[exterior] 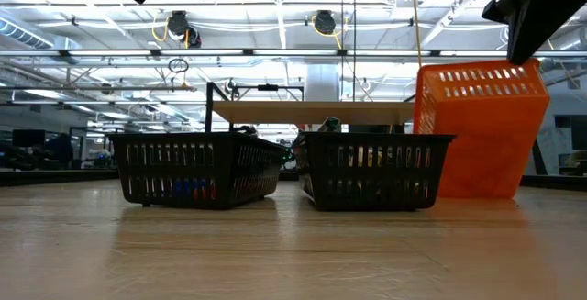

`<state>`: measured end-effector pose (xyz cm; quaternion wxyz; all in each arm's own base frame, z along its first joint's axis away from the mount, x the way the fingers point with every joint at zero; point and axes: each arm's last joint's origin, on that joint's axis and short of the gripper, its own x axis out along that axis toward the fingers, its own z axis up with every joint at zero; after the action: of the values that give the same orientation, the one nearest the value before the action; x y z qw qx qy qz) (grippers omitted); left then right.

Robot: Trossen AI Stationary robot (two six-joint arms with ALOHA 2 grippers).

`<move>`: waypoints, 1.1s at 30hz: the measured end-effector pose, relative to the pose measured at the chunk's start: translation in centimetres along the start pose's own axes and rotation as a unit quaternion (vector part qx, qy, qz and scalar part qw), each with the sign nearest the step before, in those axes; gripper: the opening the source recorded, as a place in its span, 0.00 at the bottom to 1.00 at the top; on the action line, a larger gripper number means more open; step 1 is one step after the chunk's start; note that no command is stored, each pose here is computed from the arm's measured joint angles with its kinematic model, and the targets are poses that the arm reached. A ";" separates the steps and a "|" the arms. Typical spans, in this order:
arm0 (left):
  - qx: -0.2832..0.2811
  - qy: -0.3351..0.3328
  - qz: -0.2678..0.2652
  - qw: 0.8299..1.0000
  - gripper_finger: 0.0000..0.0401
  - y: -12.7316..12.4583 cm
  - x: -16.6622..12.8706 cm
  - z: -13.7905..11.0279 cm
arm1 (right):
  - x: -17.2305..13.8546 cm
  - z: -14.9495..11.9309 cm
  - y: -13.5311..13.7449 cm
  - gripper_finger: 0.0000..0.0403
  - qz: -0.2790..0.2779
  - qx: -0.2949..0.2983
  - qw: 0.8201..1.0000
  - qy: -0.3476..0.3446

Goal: Pick & Place Office Desk Supplies
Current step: Put the orange basket filled with rubber band on the shelf

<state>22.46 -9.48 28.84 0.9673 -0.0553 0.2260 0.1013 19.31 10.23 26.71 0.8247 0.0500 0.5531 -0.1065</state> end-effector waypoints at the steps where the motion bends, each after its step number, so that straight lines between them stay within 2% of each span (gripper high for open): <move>1: 0.000 0.000 0.000 1.000 0.59 0.0 0.0 0.0 | 0.1 0.2 0.2 0.00 0.007 0.002 1.000 -0.004; 6: -0.006 0.000 0.000 1.000 0.59 0.0 0.0 0.0 | 1.4 0.7 1.4 0.00 0.032 0.005 0.999 0.012; 9: -0.013 0.000 0.000 1.000 0.59 0.0 0.0 0.0 | 3.4 0.8 2.2 0.00 0.053 0.005 0.998 0.040; 14: -0.013 0.001 -0.001 1.000 0.59 0.0 0.0 0.0 | 6.7 0.3 2.5 0.00 0.052 0.002 0.995 0.083; 17: -0.013 0.001 -0.001 1.000 0.59 0.0 0.0 0.0 | 7.5 0.1 2.2 0.00 0.047 0.009 0.993 0.103; 24: -0.013 0.001 -0.001 1.000 0.59 0.0 0.0 0.0 | 8.3 -0.1 2.0 0.00 0.061 0.029 0.993 0.099; 28: -0.013 0.001 -0.002 1.000 0.59 0.0 0.0 0.0 | 8.7 0.0 2.4 0.05 0.103 0.027 0.990 0.092; 33: -0.013 0.001 -0.002 1.000 0.59 0.0 0.0 0.0 | 8.8 0.1 2.4 0.20 0.108 0.025 0.990 0.086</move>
<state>22.45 -9.50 28.83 0.9664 -0.0685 0.2257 0.1023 23.17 11.49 18.58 0.7791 0.1389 0.6107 -0.0263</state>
